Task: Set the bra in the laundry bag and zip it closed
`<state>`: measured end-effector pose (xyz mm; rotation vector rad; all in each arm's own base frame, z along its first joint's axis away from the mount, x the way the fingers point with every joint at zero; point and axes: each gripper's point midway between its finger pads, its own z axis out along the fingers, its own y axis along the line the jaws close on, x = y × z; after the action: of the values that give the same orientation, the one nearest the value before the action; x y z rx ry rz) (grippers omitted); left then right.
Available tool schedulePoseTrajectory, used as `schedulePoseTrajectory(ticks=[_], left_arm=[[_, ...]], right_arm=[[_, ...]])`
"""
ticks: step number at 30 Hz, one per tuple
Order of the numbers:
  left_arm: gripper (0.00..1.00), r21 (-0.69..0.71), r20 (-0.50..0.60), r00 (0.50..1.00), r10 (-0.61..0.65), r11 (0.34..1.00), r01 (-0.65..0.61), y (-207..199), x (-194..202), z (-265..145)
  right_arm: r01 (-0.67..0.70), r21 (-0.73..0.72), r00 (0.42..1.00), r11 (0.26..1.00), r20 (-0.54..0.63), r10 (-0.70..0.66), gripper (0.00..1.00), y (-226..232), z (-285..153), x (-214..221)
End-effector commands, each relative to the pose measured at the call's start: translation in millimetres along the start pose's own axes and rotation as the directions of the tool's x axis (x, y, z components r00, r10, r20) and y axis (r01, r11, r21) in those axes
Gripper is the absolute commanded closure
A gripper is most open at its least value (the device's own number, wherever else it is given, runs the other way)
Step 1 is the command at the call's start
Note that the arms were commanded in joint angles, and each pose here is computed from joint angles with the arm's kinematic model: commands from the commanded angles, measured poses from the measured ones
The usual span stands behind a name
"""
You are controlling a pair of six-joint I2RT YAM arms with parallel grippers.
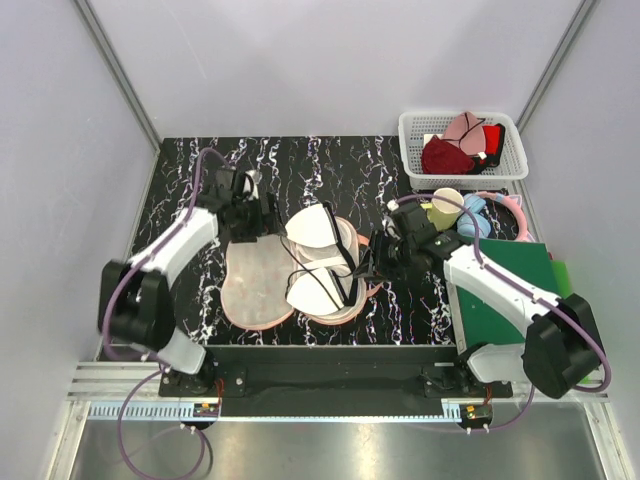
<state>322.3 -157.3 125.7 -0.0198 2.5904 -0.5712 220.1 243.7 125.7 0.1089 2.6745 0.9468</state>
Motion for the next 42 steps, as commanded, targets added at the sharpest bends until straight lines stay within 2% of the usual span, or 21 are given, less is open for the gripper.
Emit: schedulePoseTrajectory(ticks=[1,2,4,13,16,19,26,27,28,33,42], left_arm=[[0.07,0.019,0.012,0.970,-0.244,0.970,0.244,18,-39,25],[0.08,0.037,-0.014,0.963,-0.268,0.963,0.269,19,-40,35],[0.13,0.096,0.012,0.961,-0.276,0.957,0.274,12,-59,42],[0.25,0.151,-0.051,0.959,-0.278,0.947,0.282,8,-64,78],[0.36,0.165,-0.086,0.955,-0.283,0.941,0.294,7,-59,87],[0.51,0.181,-0.098,0.959,-0.265,0.943,0.279,2,-58,92],[0.80,0.269,-0.144,0.968,-0.205,0.933,0.238,-13,-50,87],[0.94,0.287,-0.144,0.972,-0.184,0.933,0.219,-16,-49,85],[1.00,0.300,-0.150,0.973,-0.173,0.930,0.212,-17,-48,83],[1.00,0.369,-0.152,0.987,-0.059,0.923,0.112,-27,-43,66],[1.00,0.497,-0.164,0.985,0.055,0.867,0.034,-45,-40,47]], right_arm=[[0.047,-0.059,0.999,0.997,0.022,-0.046,0.57,20,-7,-21],[0.047,-0.060,0.999,0.997,0.020,-0.046,0.58,20,-7,-21],[0.036,-0.055,0.999,0.998,0.016,-0.035,0.58,16,-6,-23],[0.008,-0.054,1.000,0.998,0.007,-0.007,0.58,6,-5,-32],[-0.004,-0.055,1.000,0.998,-0.004,0.004,0.58,3,-3,-32],[-0.007,-0.062,1.000,0.998,-0.017,0.006,0.59,2,-2,-31],[-0.009,-0.073,1.000,0.997,-0.017,0.008,0.60,2,-5,-30],[-0.009,-0.074,1.000,0.997,-0.018,0.008,0.60,1,-6,-29],[-0.011,-0.075,1.000,0.997,-0.019,0.009,0.60,1,-6,-29],[-0.019,-0.075,1.000,0.997,-0.018,0.018,0.61,0,-8,-25],[-0.022,-0.080,1.000,0.997,-0.022,0.020,0.63,-4,-13,-16]])
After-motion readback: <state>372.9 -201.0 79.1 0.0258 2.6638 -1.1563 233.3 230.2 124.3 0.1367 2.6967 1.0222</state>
